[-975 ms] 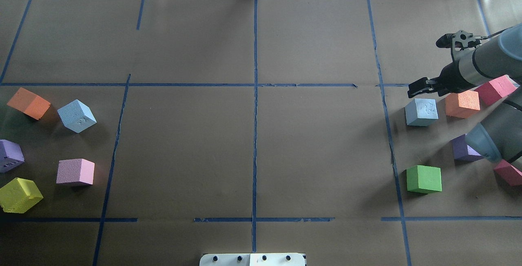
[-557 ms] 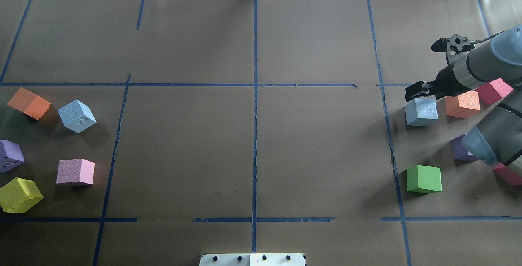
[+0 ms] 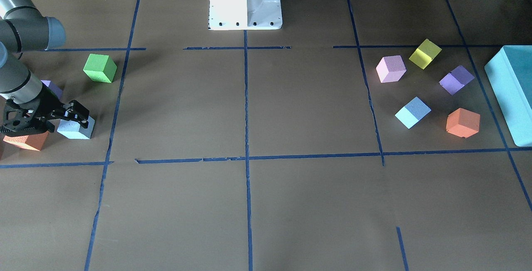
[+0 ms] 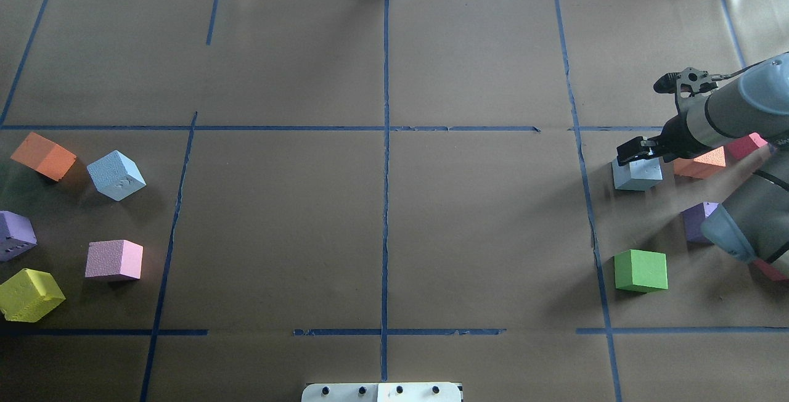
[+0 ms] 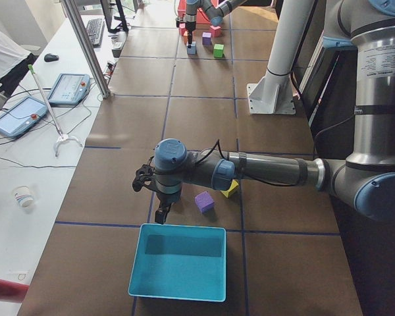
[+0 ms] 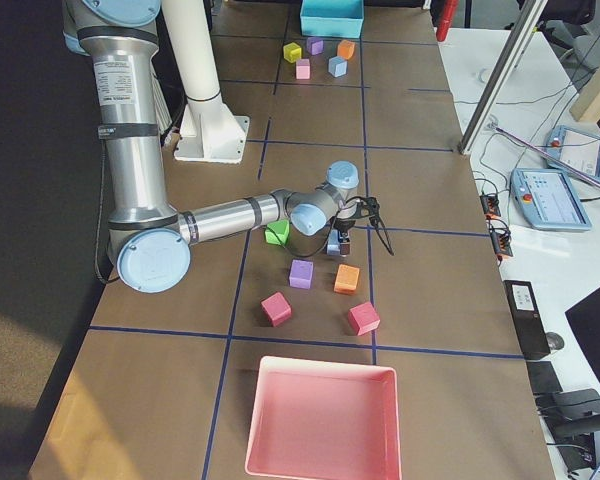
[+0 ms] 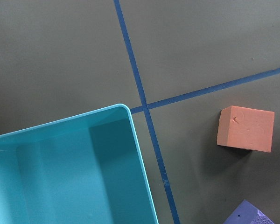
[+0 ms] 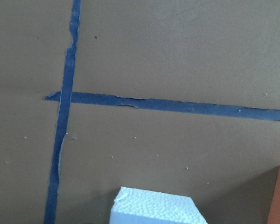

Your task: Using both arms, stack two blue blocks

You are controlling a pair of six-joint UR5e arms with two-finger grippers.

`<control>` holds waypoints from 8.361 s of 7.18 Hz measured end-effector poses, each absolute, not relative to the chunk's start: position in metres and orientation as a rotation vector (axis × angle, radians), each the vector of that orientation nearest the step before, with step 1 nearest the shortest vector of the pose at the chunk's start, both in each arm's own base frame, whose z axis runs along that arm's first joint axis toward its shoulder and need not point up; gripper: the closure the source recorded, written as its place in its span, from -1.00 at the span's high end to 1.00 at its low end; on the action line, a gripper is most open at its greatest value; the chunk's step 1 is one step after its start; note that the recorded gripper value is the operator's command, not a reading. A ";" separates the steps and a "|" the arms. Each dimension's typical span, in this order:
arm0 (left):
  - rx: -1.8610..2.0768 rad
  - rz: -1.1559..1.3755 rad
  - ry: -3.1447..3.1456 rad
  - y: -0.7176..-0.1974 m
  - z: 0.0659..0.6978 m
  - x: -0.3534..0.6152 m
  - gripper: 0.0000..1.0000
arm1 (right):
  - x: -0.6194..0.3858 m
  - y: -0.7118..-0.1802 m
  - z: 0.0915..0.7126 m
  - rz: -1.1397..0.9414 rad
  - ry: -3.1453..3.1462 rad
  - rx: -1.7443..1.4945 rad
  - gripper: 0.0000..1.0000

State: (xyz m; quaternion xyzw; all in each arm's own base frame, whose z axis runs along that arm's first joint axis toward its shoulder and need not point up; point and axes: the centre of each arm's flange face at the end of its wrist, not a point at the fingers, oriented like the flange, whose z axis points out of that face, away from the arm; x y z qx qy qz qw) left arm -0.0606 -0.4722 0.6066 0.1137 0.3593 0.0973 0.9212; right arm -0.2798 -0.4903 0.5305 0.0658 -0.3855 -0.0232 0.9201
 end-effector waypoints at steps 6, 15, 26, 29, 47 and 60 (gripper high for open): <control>0.233 0.200 0.738 -0.472 0.607 -0.061 1.00 | -0.324 -0.497 0.481 -0.100 -0.810 0.171 -0.84; 0.228 0.198 0.740 -0.471 0.609 -0.060 1.00 | -0.630 -0.474 0.183 0.116 -0.786 0.095 -0.39; 0.388 0.302 0.747 -0.505 0.550 -0.027 1.00 | -0.240 -0.614 0.335 -0.179 -0.807 0.174 0.99; 0.380 0.321 0.832 -0.503 0.523 0.080 1.00 | -0.058 -0.557 0.496 -0.392 -0.718 0.236 0.99; 0.361 0.676 0.781 -0.495 0.540 0.286 0.27 | 0.106 -0.380 0.674 -0.325 -0.788 0.159 0.99; 0.139 -0.050 0.819 -0.450 0.142 0.498 -0.11 | 0.105 -0.380 0.674 -0.322 -0.787 0.159 0.99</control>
